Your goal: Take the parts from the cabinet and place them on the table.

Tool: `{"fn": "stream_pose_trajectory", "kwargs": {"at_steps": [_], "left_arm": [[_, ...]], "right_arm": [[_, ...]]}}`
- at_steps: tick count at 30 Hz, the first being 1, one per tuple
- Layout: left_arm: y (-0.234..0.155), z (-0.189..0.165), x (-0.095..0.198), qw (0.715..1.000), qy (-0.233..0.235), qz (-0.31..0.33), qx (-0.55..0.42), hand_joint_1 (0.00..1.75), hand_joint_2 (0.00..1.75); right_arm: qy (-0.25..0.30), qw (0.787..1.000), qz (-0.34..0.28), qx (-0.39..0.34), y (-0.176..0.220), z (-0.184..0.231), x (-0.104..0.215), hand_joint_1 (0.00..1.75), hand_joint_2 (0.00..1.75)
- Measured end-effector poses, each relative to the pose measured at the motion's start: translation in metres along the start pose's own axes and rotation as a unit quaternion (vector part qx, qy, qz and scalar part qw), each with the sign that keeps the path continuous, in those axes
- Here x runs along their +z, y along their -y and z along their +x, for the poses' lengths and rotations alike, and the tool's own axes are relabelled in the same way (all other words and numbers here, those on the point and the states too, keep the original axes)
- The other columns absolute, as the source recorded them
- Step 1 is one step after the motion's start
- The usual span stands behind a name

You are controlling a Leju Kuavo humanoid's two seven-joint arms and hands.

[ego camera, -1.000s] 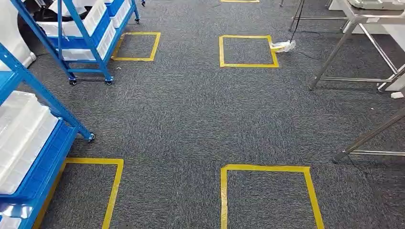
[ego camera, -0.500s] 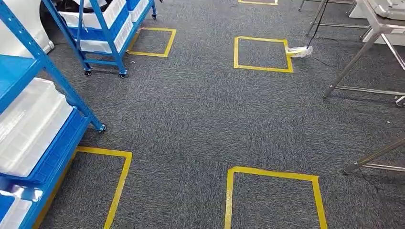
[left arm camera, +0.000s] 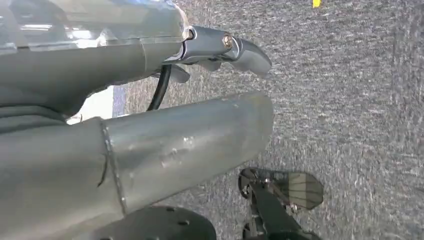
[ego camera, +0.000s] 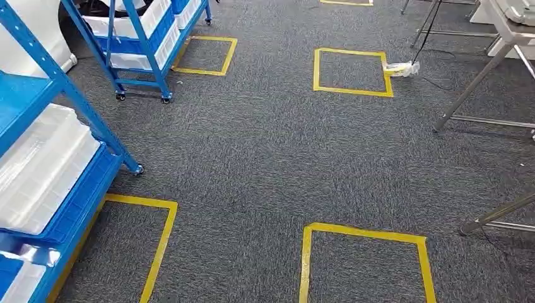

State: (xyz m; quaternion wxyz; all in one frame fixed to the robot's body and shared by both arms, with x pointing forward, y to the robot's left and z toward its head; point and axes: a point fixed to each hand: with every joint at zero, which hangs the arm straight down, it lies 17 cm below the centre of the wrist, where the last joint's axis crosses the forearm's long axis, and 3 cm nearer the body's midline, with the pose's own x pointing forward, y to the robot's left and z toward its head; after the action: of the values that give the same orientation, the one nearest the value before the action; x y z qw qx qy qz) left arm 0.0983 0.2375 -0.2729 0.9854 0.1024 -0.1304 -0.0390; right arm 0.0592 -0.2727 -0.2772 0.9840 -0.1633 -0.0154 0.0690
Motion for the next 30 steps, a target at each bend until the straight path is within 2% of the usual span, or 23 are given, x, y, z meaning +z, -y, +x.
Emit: {"fn": "stream_pose_trajectory", "kwargs": {"at_steps": [30], "left_arm": [[0.0008,0.0017,0.0001,1.0,0.007,-0.003,-0.009,0.0,0.0]], "right_arm": [[0.0,1.0,0.007,0.003,-0.006,-0.0028,0.0015,0.0,0.0]]}}
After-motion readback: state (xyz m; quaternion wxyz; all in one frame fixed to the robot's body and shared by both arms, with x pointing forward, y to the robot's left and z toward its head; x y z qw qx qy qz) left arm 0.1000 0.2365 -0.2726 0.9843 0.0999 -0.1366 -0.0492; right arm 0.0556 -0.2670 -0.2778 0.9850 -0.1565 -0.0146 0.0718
